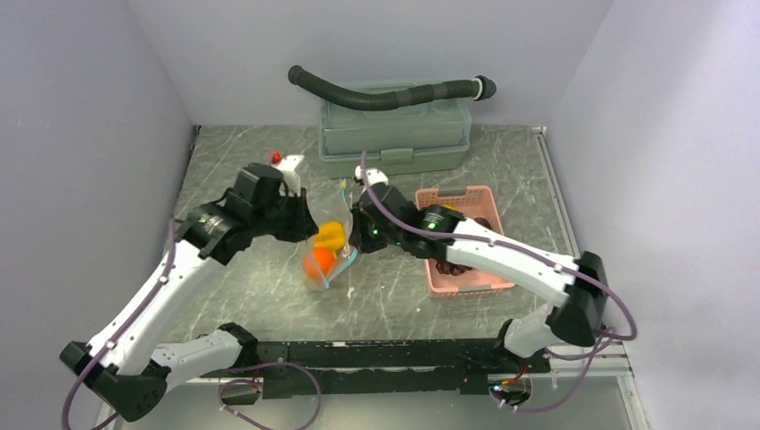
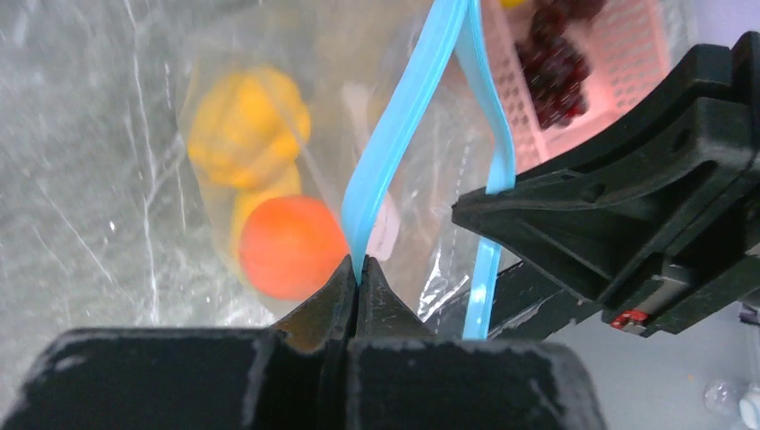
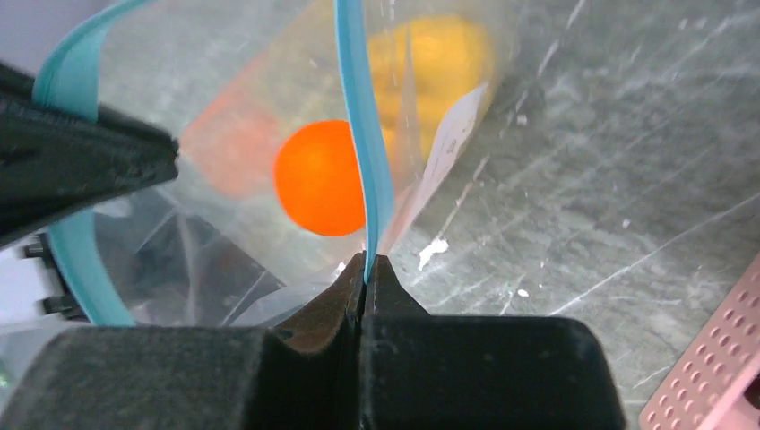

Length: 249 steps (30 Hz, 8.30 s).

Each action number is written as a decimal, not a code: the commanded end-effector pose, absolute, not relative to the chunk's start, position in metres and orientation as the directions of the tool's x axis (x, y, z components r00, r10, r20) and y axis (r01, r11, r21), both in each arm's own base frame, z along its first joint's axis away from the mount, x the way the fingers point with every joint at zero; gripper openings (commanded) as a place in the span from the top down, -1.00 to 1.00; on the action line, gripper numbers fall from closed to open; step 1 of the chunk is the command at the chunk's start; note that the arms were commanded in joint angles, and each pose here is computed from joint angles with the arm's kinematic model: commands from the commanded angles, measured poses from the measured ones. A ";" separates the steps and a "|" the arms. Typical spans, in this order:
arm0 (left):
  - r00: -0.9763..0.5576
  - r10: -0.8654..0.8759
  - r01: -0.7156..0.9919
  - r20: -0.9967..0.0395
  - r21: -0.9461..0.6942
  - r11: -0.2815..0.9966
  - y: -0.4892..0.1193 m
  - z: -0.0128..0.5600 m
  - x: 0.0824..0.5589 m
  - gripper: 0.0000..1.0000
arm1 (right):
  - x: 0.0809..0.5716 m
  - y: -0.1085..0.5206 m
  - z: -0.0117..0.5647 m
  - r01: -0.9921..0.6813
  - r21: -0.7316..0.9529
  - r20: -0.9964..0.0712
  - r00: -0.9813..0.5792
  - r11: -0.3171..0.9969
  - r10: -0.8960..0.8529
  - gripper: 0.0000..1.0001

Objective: Place the food in the zip-top bag and seal the zipper
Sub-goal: Adjust the zipper food storage bag at the center of the board, then pick up the fake fruit from the bin.

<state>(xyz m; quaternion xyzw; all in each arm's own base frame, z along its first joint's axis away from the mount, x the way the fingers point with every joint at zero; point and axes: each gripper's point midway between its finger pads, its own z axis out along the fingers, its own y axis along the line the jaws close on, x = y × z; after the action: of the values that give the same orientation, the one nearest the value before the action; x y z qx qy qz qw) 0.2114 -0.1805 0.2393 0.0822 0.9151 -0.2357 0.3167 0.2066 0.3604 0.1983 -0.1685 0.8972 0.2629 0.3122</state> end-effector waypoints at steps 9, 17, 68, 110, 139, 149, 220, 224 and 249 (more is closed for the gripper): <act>-0.688 -0.037 0.325 -0.724 -0.354 0.877 -0.168 0.280 0.214 1.00 | 0.217 0.337 0.254 -0.460 0.367 -0.753 -0.658 0.809 -0.033 1.00; -0.799 -0.028 0.264 -0.600 -0.393 0.881 -0.181 0.202 0.212 1.00 | 0.216 0.343 0.187 -0.422 0.333 -0.671 -0.735 0.843 -0.103 1.00; -0.645 0.121 0.400 -0.755 -0.198 0.895 -0.153 0.266 0.217 1.00 | 0.220 0.369 0.199 -0.448 0.400 -0.683 -0.727 0.799 -0.065 0.96; -0.610 0.117 0.471 -0.784 -0.240 0.849 -0.174 0.243 0.224 1.00 | 0.214 0.358 0.168 -0.366 0.455 -0.647 -0.762 0.812 0.019 0.90; -0.581 0.120 0.434 -0.805 -0.181 0.883 -0.152 0.232 0.217 1.00 | 0.247 0.251 0.248 -0.228 0.261 -0.816 -0.572 0.938 0.087 -0.25; -0.577 0.117 0.429 -0.809 -0.178 0.886 -0.150 0.233 0.216 1.00 | 0.278 0.190 0.230 -0.039 0.264 -0.788 -0.585 0.964 0.193 -0.51; -0.594 0.129 0.429 -0.794 -0.177 0.886 -0.152 0.226 0.218 1.00 | 0.391 0.120 0.057 0.542 0.271 -0.494 -0.631 0.796 0.598 -0.63; -0.595 0.130 0.428 -0.793 -0.176 0.886 -0.152 0.225 0.218 1.00 | 0.388 0.118 0.055 0.541 0.262 -0.494 -0.636 0.799 0.593 -0.51; -0.595 0.125 0.423 -0.794 -0.178 0.888 -0.150 0.226 0.217 1.00 | 0.364 0.121 0.155 0.351 0.444 -0.596 -0.571 0.824 0.565 0.81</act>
<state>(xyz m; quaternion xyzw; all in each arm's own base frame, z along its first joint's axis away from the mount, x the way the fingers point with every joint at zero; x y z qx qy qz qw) 0.2139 -0.1504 0.2198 0.1528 0.8830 -0.1771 0.4068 0.3649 0.1145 0.1391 0.2859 0.8797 0.1063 0.3648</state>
